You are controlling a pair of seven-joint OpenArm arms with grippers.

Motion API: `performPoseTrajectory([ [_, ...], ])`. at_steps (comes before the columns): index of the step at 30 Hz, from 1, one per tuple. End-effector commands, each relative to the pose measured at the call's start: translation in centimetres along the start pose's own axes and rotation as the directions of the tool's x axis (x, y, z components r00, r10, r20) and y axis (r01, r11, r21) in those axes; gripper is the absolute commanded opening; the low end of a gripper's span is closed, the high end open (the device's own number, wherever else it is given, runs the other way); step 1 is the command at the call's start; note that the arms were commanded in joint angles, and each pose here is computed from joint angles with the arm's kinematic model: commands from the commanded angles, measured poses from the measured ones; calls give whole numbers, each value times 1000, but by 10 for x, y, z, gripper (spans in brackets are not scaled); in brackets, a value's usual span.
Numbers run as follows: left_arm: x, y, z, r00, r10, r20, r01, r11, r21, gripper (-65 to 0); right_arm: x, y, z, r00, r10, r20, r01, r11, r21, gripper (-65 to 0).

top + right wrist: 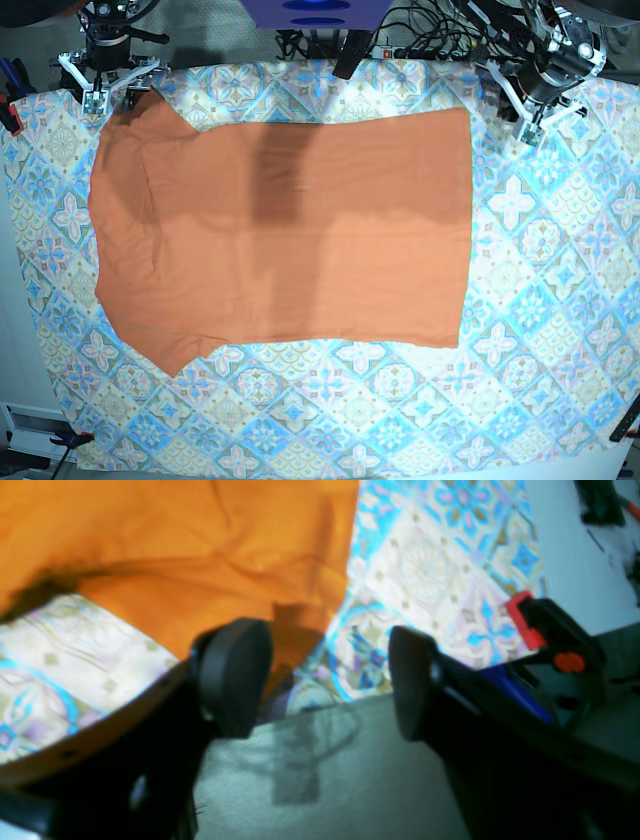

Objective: Fold the T-shirt properly
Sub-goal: 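Move both grippers down to the shirt's shoulder corners near the collar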

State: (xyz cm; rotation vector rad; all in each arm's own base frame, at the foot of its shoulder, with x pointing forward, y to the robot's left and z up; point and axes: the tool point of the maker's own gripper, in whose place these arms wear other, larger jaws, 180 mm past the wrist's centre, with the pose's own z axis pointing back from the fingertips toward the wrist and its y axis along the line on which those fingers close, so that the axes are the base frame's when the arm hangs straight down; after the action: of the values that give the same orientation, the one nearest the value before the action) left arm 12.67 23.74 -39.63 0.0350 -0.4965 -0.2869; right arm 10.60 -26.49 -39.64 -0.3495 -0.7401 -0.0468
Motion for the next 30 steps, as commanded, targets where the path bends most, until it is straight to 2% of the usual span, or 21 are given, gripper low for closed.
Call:
performPoseTrajectory([
  [1, 7, 9, 6, 1000, -21, 16, 20, 1000, 18, -575, 9, -5, 3, 999, 11, 34, -11, 1000, -12, -233],
  [5, 1, 20, 8, 998, -48, -47, 48, 999, 13, -574, 16, -4, -1, 999, 5, 51, -4, 1000, -14, -220],
  [16, 12, 27, 18, 996, -71, -53, 66, 995, -79, -571, 21, -4, -5, 998, 0, 64, 1, 1000, -15, -220],
  [23, 13, 28, 15, 995, -68, -71, 62, 994, -93, -498, 21, -4, -5, 998, 2, 62, -1, 1000, -18, -221],
  [30, 11, 33, 8, 990, -43, -135, 31, 996, -87, -465, 21, -6, -5, 998, 2, 62, -1, 1000, -21, -221],
])
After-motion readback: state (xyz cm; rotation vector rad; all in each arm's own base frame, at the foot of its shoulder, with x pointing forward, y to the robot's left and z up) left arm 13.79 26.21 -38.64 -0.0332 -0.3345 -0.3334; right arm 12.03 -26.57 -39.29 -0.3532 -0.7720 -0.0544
